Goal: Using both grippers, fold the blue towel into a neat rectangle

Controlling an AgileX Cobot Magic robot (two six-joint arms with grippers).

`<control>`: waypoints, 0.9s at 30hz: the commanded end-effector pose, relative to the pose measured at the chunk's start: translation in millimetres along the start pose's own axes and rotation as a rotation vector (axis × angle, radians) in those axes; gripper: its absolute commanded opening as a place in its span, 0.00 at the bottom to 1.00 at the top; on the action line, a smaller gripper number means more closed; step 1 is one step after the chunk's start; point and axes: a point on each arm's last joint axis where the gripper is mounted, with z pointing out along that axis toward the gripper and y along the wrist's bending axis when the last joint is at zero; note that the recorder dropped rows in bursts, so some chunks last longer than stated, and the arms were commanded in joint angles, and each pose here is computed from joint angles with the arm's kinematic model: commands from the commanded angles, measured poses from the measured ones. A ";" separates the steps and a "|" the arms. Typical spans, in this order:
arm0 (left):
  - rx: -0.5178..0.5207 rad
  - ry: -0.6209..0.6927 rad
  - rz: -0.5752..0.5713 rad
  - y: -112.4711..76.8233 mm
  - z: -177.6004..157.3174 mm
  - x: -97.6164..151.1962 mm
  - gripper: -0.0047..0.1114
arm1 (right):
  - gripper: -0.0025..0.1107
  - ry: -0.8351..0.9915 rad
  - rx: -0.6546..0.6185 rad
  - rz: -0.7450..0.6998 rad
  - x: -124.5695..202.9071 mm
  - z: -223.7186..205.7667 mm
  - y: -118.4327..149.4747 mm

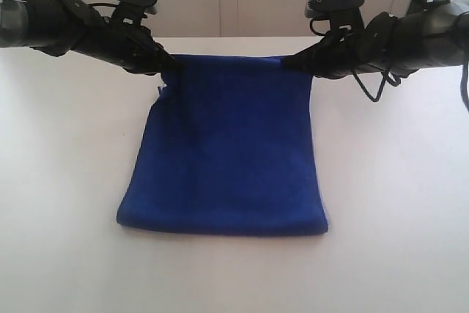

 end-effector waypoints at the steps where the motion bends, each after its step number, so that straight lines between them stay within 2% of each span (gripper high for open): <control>1: -0.029 -0.021 -0.016 4.5 1.7 -1.3 0.04 | 0.02 -0.007 0.029 0.004 5.6 8.7 -9.1; 7: -0.028 0.014 -0.023 7.8 18.8 11.3 0.04 | 0.02 0.002 0.039 0.003 13.5 17.1 -10.4; 21: -0.032 0.012 -0.017 6.7 28.0 12.8 0.04 | 0.02 -0.004 0.051 0.003 17.7 22.4 -11.7; 27: -0.043 0.011 -0.019 8.1 30.5 14.6 0.37 | 0.02 -0.002 0.051 0.003 17.8 22.4 -11.7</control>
